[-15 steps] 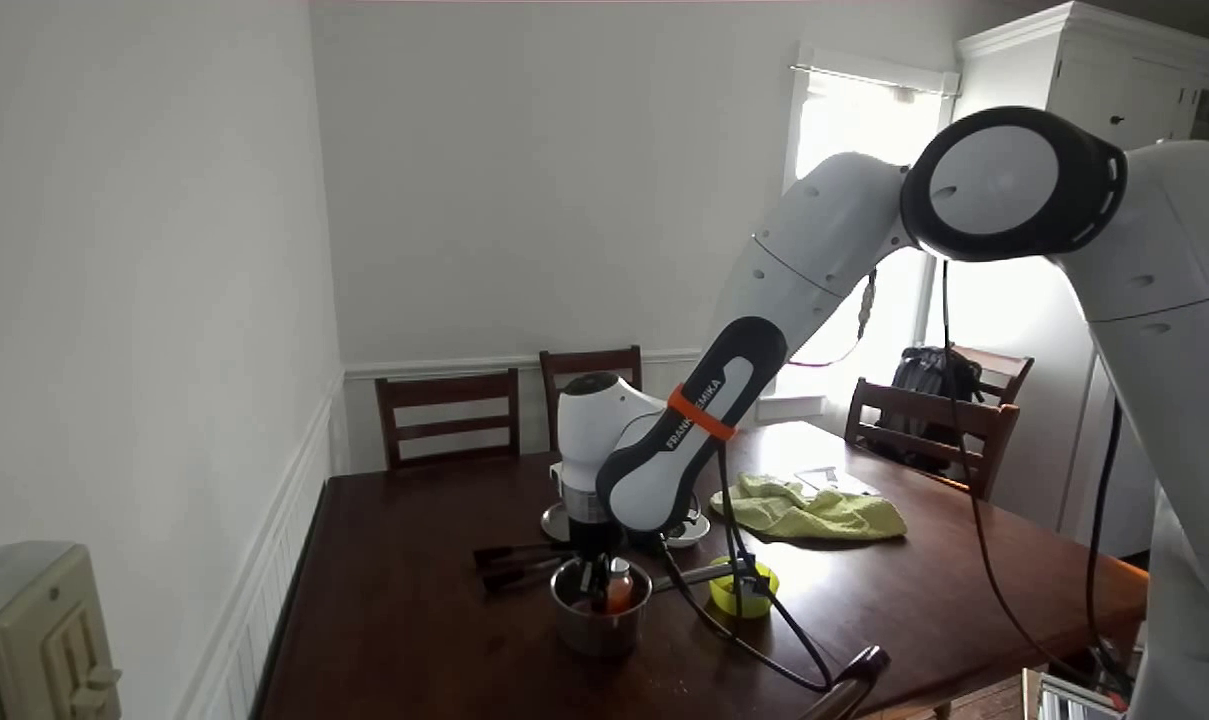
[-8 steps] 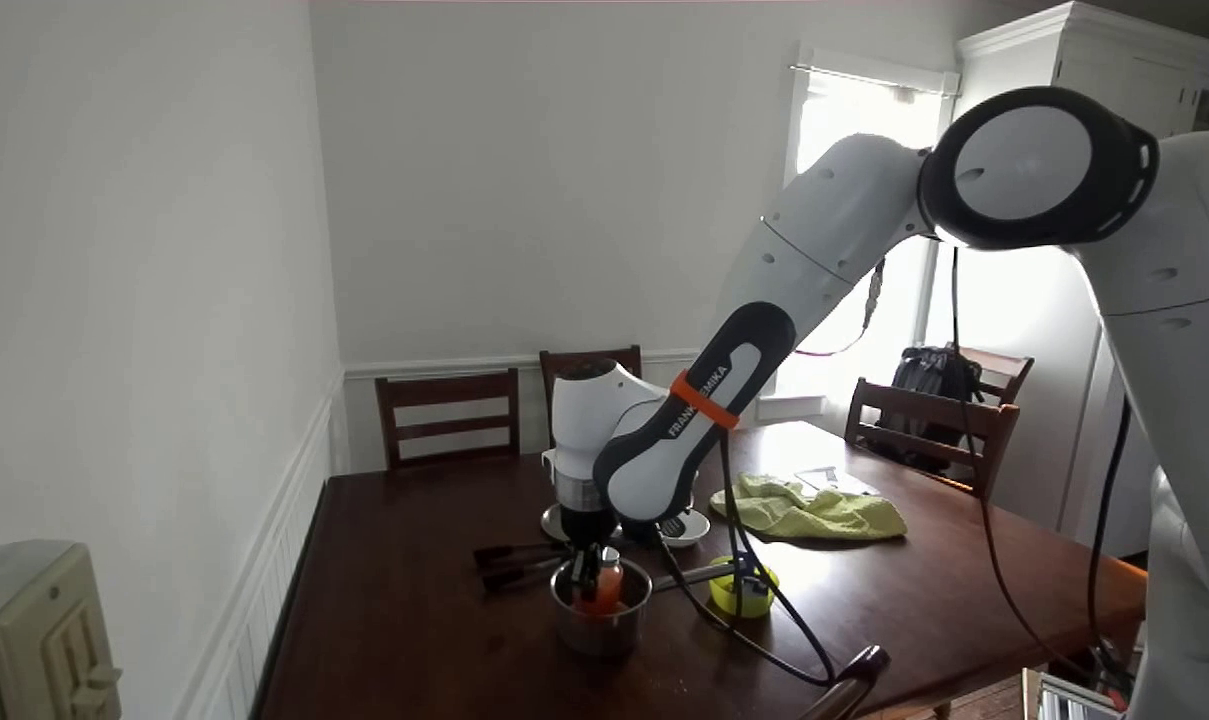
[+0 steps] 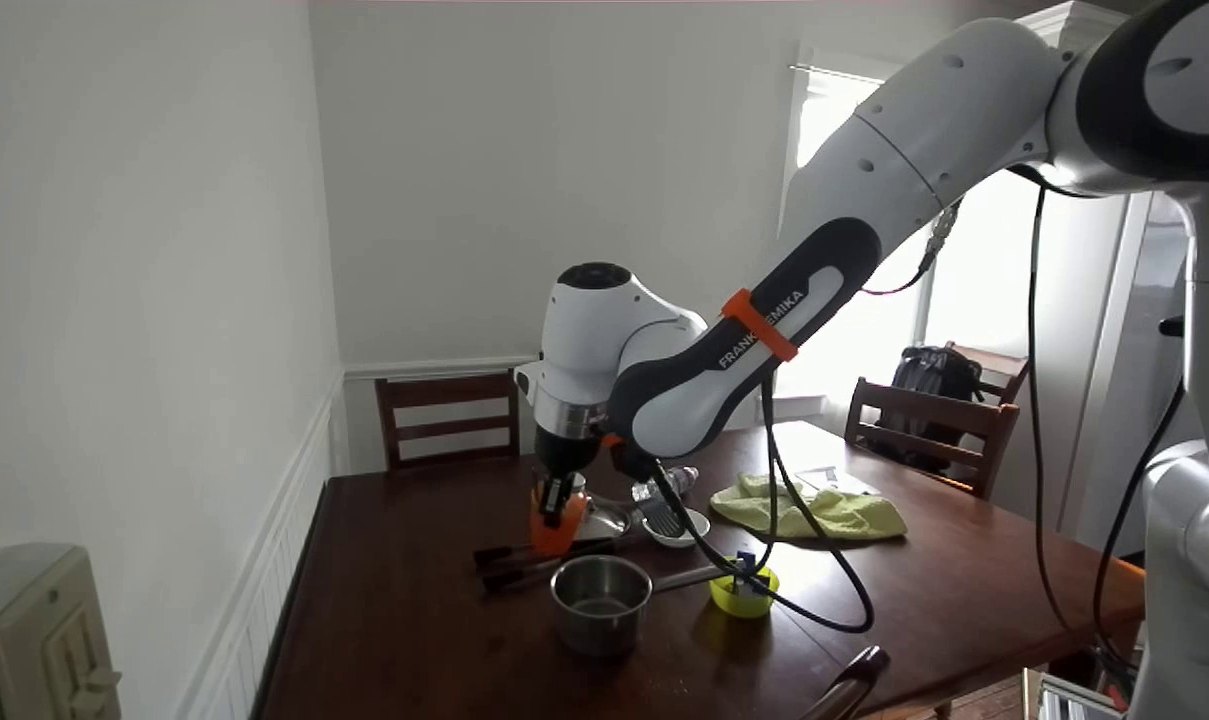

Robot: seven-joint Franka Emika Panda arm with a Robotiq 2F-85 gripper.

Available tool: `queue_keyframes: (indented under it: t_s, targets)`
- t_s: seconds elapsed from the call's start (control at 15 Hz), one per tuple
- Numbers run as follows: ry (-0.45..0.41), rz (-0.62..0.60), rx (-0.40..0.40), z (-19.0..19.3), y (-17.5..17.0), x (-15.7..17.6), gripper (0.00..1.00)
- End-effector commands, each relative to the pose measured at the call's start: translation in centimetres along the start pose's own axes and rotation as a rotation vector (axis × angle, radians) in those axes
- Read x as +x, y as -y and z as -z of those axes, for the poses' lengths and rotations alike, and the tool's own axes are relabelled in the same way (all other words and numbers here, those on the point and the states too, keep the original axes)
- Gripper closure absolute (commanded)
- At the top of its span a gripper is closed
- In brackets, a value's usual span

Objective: Put the orange cup on the table

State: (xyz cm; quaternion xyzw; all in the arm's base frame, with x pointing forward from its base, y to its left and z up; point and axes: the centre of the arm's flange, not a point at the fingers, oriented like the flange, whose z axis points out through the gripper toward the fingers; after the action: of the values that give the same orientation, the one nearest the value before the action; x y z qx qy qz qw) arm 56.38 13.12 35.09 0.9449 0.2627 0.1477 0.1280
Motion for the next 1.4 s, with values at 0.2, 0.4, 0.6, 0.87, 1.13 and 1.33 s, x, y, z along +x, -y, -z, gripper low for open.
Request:
queue_keyframes:
  t_s: [0.2, 0.4, 0.6, 0.87, 1.13, 1.33]
  targets:
    - [0.010, 0.162, 0.098, -2.9, 3.0, 4.9, 0.99]
    - [0.099, 0.197, 0.117, -7.4, 4.5, 5.8, 0.99]
    - [0.166, 0.214, 0.134, -11.2, 5.8, 6.1, 0.99]
    - [0.181, 0.244, 0.160, -13.5, 6.8, 7.0, 0.99]
    - [0.198, 0.267, 0.175, -14.5, 7.1, 7.9, 0.99]
    - [0.213, 0.277, 0.189, -14.9, 7.0, 8.3, 0.99]
